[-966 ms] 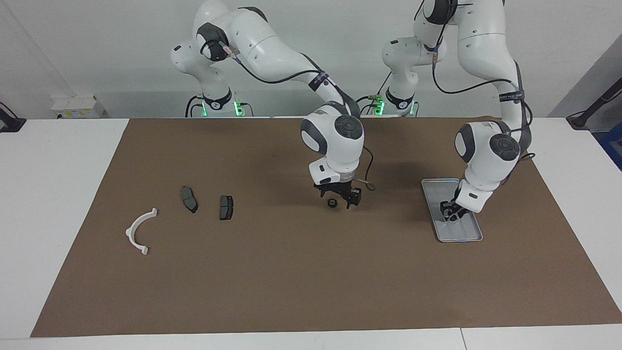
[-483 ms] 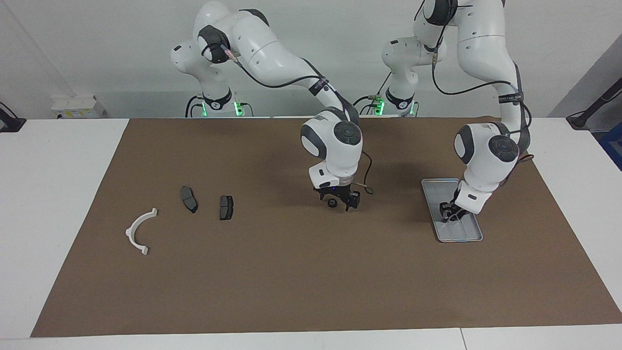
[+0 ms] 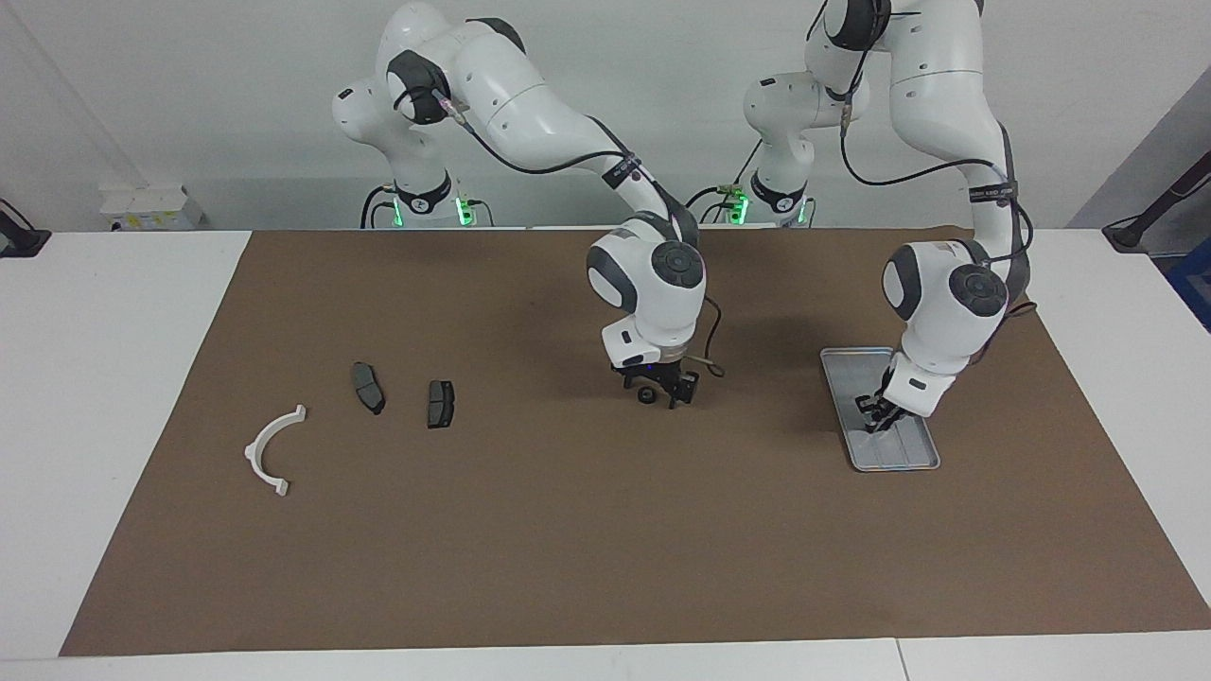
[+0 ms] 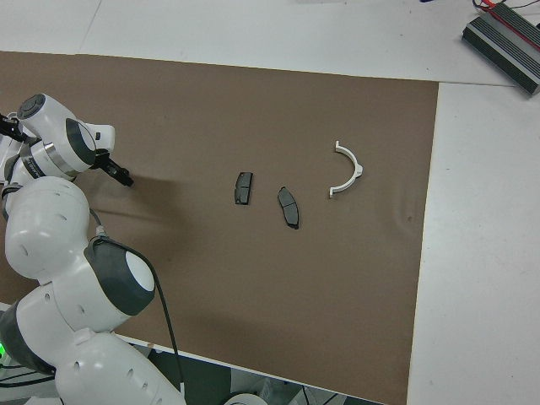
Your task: Place bearing gear from tray to pile
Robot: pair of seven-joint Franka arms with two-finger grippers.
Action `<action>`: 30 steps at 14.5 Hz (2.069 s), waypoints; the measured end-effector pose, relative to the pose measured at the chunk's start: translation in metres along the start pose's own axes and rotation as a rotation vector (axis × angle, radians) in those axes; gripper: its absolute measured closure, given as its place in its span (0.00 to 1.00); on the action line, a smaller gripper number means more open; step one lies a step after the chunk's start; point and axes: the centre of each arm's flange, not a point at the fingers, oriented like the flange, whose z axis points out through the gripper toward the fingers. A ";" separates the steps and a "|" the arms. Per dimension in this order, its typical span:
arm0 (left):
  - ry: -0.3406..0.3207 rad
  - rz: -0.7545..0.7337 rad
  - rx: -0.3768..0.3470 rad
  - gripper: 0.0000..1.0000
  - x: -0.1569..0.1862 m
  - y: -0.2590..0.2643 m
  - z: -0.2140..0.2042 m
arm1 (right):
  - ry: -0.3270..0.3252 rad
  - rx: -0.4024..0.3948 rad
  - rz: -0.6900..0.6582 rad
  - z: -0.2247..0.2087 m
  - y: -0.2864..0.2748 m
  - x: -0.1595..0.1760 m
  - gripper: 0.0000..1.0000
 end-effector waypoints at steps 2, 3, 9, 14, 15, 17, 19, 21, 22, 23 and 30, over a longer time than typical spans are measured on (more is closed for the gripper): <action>-0.031 -0.001 0.006 0.76 0.000 -0.001 -0.003 | 0.002 0.007 0.001 -0.004 -0.001 0.001 0.27; -0.048 -0.003 0.010 0.76 0.002 -0.002 -0.009 | 0.002 0.008 0.002 -0.005 0.000 0.001 0.30; -0.075 -0.037 -0.010 0.76 0.004 -0.003 -0.066 | 0.003 0.023 0.004 -0.009 -0.002 0.002 0.56; -0.085 -0.083 -0.018 0.76 -0.001 0.007 -0.079 | 0.002 0.024 0.005 -0.009 -0.001 0.003 0.65; -0.086 -0.086 -0.018 0.76 -0.002 0.008 -0.080 | 0.002 0.024 0.005 -0.009 -0.001 0.003 0.65; -0.089 -0.094 -0.018 0.76 -0.003 0.009 -0.082 | 0.003 0.020 -0.002 -0.010 0.001 0.007 0.65; -0.089 -0.111 -0.019 0.76 -0.004 0.017 -0.083 | 0.003 0.004 -0.027 -0.018 0.012 0.030 0.65; -0.089 -0.133 -0.019 0.76 -0.007 0.036 -0.084 | -0.001 -0.007 -0.071 -0.051 0.034 0.066 0.65; -0.089 -0.146 -0.019 0.76 -0.009 0.050 -0.085 | -0.005 -0.012 -0.099 -0.074 0.049 0.085 0.65; -0.086 -0.164 -0.019 0.76 -0.012 0.067 -0.087 | -0.010 -0.017 -0.131 -0.100 0.067 0.103 0.65; -0.035 -0.283 -0.049 0.76 -0.079 0.258 -0.102 | -0.014 -0.010 -0.465 -0.238 0.213 0.204 0.65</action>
